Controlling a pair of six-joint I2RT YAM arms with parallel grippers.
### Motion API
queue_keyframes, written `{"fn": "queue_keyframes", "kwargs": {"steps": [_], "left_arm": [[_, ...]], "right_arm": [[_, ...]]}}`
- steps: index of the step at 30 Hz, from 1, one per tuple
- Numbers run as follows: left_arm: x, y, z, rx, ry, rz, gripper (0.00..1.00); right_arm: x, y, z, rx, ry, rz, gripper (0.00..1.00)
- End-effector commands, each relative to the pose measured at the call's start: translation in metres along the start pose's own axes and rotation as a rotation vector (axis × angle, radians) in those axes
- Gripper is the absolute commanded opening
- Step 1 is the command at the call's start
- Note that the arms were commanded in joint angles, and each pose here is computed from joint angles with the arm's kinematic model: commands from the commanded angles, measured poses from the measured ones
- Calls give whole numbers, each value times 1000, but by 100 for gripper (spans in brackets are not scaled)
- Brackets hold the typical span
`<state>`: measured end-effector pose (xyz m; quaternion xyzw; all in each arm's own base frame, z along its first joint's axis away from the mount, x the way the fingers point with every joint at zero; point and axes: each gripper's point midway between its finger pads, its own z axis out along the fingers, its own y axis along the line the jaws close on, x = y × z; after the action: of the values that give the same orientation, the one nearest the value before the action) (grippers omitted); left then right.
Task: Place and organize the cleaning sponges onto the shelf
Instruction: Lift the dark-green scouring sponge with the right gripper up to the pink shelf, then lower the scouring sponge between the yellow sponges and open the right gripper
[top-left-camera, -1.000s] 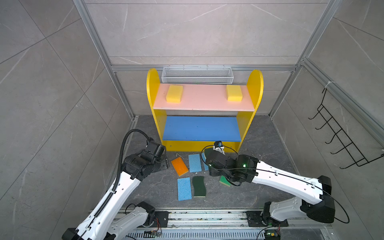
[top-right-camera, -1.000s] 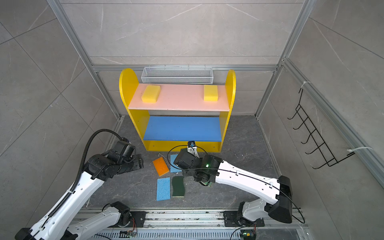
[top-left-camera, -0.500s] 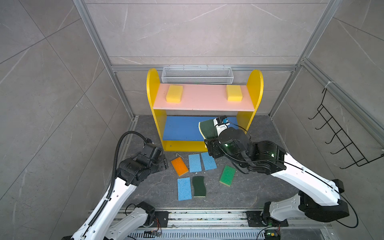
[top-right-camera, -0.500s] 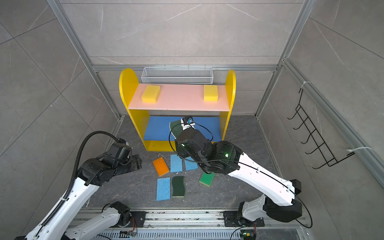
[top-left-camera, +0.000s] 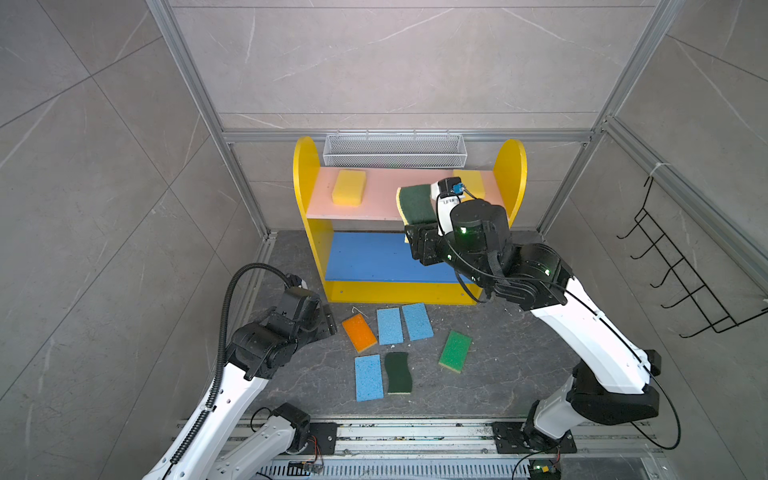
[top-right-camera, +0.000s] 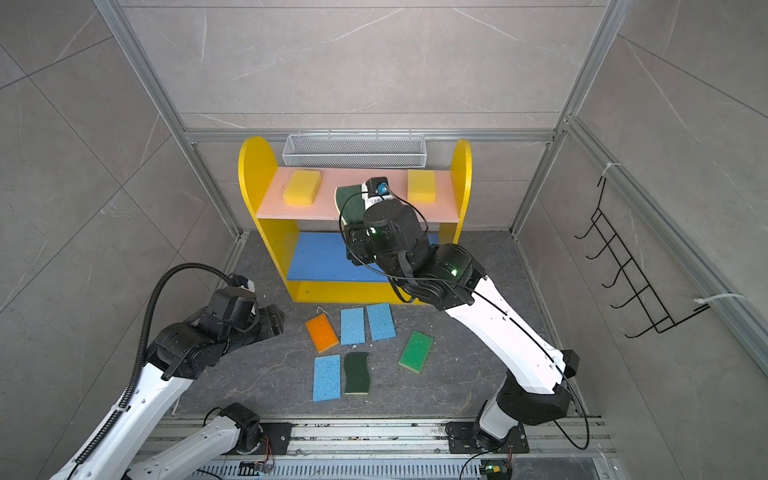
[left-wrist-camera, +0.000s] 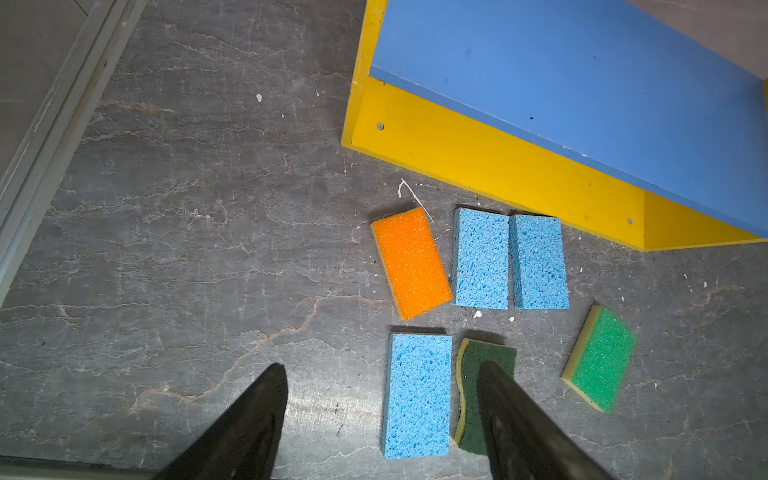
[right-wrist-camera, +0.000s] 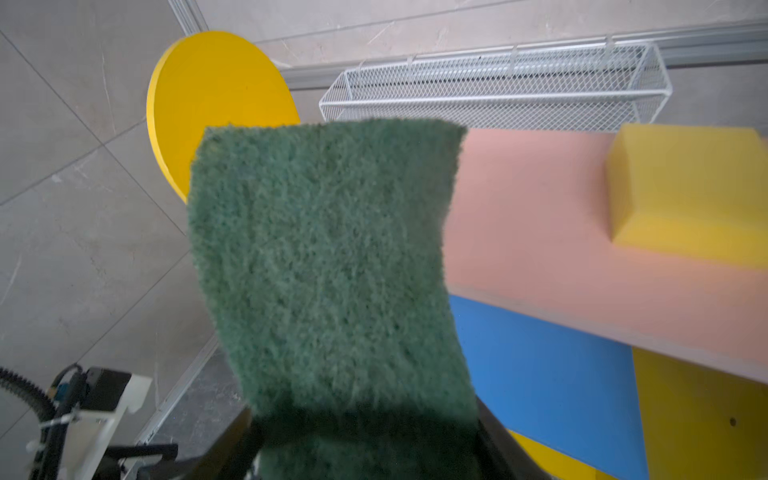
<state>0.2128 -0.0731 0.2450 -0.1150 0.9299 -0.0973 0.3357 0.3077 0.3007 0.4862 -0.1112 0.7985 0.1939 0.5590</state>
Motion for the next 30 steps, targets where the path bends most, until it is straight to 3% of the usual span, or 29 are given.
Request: {"fn": "queue_keyframes", "kwargs": {"steps": [1,13,30], "left_arm": [[-7,-4,-6,30,-33,-32,75],[-9,-11,-5,73,-40,-71,74],[-9,-15,12,38,-5,-47,74]], "right_arm": [[-13,0,15,-4,-30,15,64],[-21,-9,72,66,-67,45,66],[-22,-42,117,177,-71,71,66]]}}
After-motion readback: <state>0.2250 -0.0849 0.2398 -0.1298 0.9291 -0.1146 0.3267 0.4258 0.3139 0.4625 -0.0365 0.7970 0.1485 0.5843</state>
